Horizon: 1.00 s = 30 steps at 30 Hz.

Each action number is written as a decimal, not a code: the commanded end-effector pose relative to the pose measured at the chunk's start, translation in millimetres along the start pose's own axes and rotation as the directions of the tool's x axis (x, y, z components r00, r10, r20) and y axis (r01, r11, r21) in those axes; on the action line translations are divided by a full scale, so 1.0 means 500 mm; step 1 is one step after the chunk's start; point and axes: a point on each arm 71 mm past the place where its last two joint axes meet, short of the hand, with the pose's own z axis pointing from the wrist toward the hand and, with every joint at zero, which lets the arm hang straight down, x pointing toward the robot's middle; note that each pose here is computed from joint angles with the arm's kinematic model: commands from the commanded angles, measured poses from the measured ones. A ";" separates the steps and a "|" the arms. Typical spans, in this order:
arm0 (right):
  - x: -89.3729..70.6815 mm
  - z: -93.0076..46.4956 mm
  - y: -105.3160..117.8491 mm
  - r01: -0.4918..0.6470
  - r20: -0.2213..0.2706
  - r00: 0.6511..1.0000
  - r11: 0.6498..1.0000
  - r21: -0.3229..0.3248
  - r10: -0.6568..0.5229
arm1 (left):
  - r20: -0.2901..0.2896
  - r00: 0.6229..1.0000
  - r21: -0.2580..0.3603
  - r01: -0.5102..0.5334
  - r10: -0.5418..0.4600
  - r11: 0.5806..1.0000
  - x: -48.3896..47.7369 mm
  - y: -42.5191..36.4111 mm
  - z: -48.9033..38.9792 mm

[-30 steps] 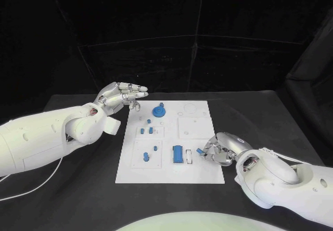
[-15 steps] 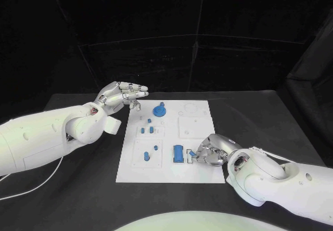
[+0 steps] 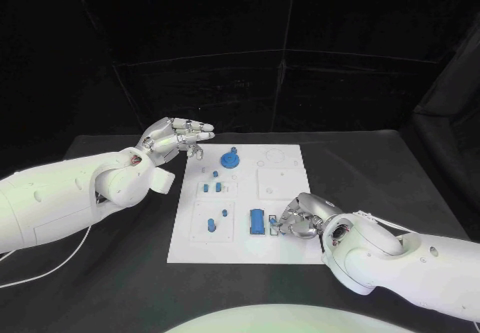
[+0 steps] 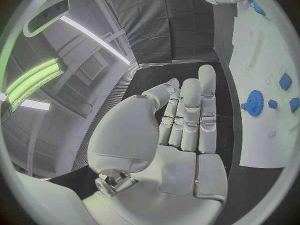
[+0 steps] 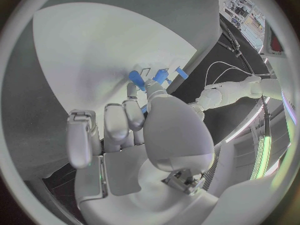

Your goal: Assemble the parts on the task board

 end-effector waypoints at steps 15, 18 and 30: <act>0.009 0.010 0.012 -0.007 -0.005 1.000 1.000 0.030 0.007 | -0.011 1.000 0.011 0.010 -0.010 1.000 0.004 -0.003 0.001; 0.008 0.010 0.011 -0.003 -0.001 1.000 0.999 0.035 0.003 | -0.011 1.000 0.011 0.010 -0.010 1.000 0.004 -0.003 0.001; 0.006 0.011 0.011 -0.001 0.017 1.000 0.999 0.036 0.001 | -0.012 1.000 0.010 0.010 -0.010 1.000 0.004 -0.003 0.002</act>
